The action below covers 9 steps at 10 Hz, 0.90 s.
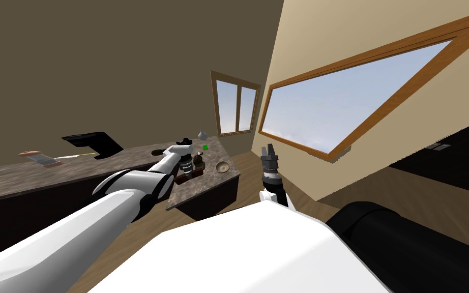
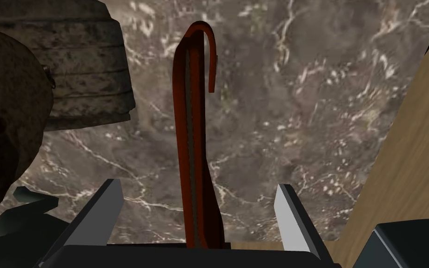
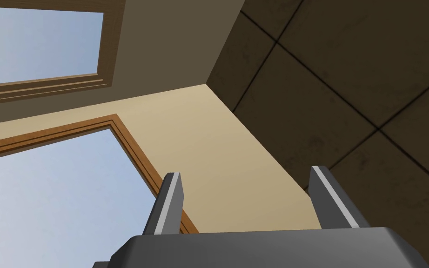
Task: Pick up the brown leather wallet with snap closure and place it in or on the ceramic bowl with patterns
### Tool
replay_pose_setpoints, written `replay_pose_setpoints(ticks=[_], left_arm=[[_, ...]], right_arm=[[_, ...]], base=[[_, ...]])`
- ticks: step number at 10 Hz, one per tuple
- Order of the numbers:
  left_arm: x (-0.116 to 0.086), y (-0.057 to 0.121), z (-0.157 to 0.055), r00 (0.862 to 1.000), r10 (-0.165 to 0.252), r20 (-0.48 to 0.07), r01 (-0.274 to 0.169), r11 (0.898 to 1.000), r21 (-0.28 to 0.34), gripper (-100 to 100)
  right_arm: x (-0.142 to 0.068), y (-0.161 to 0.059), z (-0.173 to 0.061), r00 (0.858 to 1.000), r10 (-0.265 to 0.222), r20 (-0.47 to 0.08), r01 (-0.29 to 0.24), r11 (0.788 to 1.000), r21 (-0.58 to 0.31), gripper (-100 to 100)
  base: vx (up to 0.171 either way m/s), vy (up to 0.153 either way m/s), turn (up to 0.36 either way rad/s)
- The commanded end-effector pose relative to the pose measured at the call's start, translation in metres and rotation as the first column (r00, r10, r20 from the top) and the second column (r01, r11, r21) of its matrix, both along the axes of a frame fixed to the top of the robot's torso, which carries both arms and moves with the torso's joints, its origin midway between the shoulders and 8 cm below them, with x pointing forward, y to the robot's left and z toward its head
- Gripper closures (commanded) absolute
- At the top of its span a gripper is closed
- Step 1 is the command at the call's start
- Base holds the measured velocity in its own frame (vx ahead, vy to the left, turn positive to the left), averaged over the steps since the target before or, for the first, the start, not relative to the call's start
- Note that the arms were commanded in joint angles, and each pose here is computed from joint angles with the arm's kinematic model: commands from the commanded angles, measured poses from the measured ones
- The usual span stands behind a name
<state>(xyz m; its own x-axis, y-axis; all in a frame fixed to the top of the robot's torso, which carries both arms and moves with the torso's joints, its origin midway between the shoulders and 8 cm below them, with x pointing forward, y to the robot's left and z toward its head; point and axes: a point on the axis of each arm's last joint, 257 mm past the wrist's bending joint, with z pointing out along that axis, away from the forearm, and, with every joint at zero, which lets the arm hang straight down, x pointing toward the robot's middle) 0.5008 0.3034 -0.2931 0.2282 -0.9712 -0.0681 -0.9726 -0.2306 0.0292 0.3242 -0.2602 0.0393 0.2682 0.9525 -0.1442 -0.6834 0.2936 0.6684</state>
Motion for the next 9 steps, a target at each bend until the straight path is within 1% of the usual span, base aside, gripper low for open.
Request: replay_pose_setpoints(ticks=[1, 2, 6, 7, 8, 9], left_arm=[[0.0, 0.0, 0.0, 1.0, 0.0, 0.0, 0.0, 1.0, 0.0, -100], [0.0, 0.0, -0.001, 1.0, -0.001, 0.002, 0.001, 1.0, 0.0, 100], [0.001, 0.0, -0.001, 1.0, -0.001, 0.002, 0.001, 1.0, 0.0, 100], [0.001, 0.0, -0.001, 1.0, -0.001, 0.002, 0.001, 1.0, 0.0, 0], [0.003, -0.001, 0.011, 1.0, -0.001, 0.003, 0.001, 1.0, 0.0, 100], [0.001, 0.0, 0.005, 1.0, -0.002, 0.006, 0.002, 1.0, 0.0, 100]], right_arm=[[0.0, 0.0, 0.0, 1.0, 0.0, 0.0, 0.0, 1.0, 0.0, 0], [0.0, 0.0, 0.0, 1.0, 0.0, 0.0, 0.0, 1.0, 0.0, 0], [0.0, 0.0, 0.0, 1.0, 0.0, 0.0, 0.0, 1.0, 0.0, 0], [0.0, 0.0, 0.0, 1.0, 0.0, 0.0, 0.0, 1.0, 0.0, 0], [0.0, 0.0, 0.0, 1.0, 0.0, 0.0, 0.0, 1.0, 0.0, 0], [0.0, 0.0, 0.0, 1.0, 0.0, 0.0, 0.0, 1.0, 0.0, 0]], base=[[0.006, 0.001, 0.0], [0.0, 0.0, 0.0], [0.0, 0.0, 0.0], [0.0, 0.0, 0.0], [-0.01, 0.001, 0.004], [0.0, 0.0, 0.0]])
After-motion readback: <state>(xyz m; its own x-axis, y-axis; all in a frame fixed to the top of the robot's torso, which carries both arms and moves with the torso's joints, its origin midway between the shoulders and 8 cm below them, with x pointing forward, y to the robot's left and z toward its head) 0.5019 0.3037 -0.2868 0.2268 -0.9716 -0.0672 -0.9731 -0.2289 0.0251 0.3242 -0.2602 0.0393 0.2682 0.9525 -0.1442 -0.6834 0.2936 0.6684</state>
